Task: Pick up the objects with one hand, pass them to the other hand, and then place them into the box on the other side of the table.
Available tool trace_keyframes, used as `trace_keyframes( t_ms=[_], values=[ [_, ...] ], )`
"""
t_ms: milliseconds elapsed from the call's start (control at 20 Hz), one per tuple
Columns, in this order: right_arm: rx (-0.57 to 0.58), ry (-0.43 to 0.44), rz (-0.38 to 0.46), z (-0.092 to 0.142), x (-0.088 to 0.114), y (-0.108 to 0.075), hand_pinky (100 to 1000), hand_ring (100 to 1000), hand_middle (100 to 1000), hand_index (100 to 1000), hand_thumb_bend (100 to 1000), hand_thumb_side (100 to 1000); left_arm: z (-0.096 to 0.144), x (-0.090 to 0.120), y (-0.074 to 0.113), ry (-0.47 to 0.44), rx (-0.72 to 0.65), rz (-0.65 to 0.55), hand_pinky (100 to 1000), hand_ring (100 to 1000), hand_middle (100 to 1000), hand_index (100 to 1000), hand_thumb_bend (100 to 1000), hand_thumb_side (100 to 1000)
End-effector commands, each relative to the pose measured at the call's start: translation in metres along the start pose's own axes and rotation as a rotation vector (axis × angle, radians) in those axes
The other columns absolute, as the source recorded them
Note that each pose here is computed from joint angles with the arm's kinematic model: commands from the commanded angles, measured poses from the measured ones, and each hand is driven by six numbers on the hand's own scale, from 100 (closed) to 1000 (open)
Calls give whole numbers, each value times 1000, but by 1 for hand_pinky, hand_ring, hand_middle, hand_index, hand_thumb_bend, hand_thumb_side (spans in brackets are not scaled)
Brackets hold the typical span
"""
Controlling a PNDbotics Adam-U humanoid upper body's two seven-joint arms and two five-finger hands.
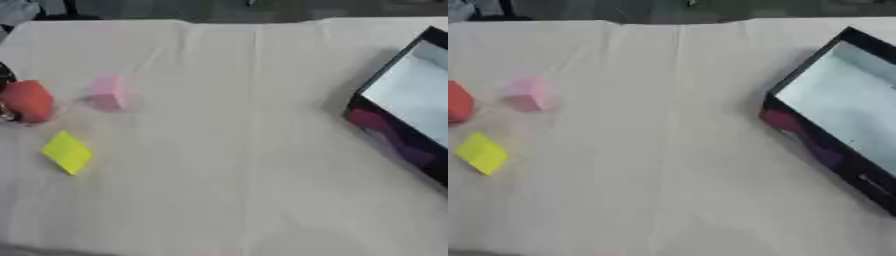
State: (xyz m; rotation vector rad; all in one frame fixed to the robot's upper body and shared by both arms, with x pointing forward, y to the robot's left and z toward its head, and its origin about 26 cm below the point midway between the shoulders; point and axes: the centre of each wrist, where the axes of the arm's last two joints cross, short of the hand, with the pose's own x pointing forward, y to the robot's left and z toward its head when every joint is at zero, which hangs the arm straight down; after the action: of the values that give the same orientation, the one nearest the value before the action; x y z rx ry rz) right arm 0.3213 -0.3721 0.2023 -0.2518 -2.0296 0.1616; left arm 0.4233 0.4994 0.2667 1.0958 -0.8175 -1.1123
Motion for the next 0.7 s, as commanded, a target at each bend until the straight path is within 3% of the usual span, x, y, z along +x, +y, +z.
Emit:
trace_keyframes(
  t_ms=[50, 700],
  values=[
    [-11, -17, 12, -1, 6, -7, 932, 1000, 905, 1000, 100, 800, 13, -2, 26, -24, 83, -4, 798, 715, 520, 590, 398, 100],
    [-9, -29, 1, -1, 9, -11, 931, 1000, 907, 1000, 100, 766, 36, 35, 51, -253, 231, -25, 778, 681, 518, 571, 364, 100]
  ],
)
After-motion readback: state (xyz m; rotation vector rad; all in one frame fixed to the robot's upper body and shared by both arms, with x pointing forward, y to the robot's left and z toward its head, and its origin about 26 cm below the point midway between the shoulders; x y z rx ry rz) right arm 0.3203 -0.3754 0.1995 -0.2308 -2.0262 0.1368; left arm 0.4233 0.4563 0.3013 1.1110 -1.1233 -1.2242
